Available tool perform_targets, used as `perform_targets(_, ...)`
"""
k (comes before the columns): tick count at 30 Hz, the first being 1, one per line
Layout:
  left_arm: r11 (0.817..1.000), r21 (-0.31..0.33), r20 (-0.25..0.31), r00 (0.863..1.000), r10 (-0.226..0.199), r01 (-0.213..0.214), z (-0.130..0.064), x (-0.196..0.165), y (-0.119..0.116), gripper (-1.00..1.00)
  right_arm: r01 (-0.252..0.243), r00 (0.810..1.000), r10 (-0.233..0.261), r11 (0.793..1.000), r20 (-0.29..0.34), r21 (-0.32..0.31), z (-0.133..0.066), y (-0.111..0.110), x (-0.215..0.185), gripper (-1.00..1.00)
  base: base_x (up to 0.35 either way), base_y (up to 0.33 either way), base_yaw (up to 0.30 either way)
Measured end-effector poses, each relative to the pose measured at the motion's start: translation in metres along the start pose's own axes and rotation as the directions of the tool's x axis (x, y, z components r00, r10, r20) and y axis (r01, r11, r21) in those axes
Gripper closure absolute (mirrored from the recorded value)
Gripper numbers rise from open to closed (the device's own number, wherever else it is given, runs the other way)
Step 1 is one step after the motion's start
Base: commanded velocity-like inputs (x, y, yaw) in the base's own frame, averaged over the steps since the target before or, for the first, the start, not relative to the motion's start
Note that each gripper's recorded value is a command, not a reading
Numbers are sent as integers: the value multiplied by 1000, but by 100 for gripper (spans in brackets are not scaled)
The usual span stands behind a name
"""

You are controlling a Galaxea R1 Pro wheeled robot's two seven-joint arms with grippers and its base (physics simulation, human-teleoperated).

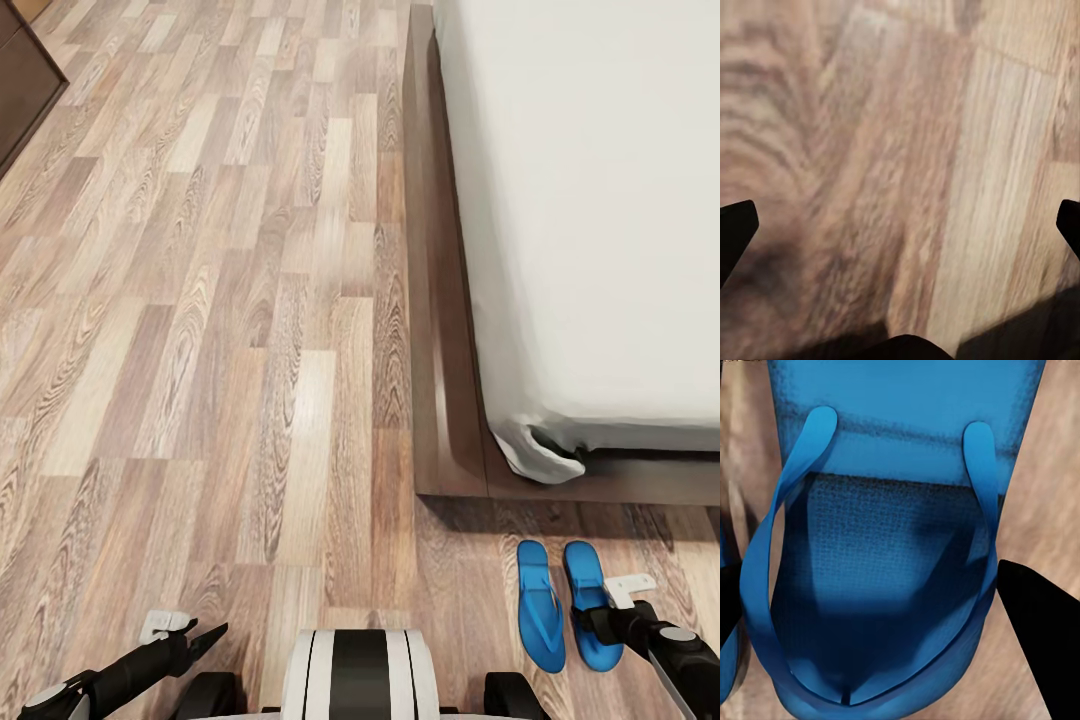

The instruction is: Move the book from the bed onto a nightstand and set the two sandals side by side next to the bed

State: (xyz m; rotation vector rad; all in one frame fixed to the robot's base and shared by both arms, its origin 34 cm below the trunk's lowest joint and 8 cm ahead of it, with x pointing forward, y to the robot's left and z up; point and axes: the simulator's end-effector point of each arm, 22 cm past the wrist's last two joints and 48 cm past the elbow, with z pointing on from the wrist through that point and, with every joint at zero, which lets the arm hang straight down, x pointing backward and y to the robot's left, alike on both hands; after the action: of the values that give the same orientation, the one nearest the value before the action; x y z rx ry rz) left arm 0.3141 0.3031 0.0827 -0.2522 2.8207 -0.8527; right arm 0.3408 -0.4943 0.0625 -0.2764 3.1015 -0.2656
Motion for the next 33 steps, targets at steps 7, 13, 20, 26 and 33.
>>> perform_targets(7,1000,-5,-23,1000,-13,13,3,11,4,-100,4,1000,-4,1000,-24,-4,6,3,11,100,0,0,0)
perform_targets(13,1000,-5,-22,1000,-12,12,3,11,4,-100,4,1000,-5,1000,-23,-4,6,3,10,100,0,0,0)
perform_targets(20,1000,-5,-20,1000,-13,13,3,11,4,-100,10,1000,-9,1000,7,-4,6,3,3,100,0,0,0)
perform_targets(26,1000,-5,-20,1000,-13,13,3,11,5,-100,22,997,-22,1000,76,-6,5,3,-12,100,0,0,0)
perform_targets(33,1000,-5,-21,1000,-13,13,3,11,5,-100,22,997,-22,1000,77,-4,5,2,-12,100,0,0,0)
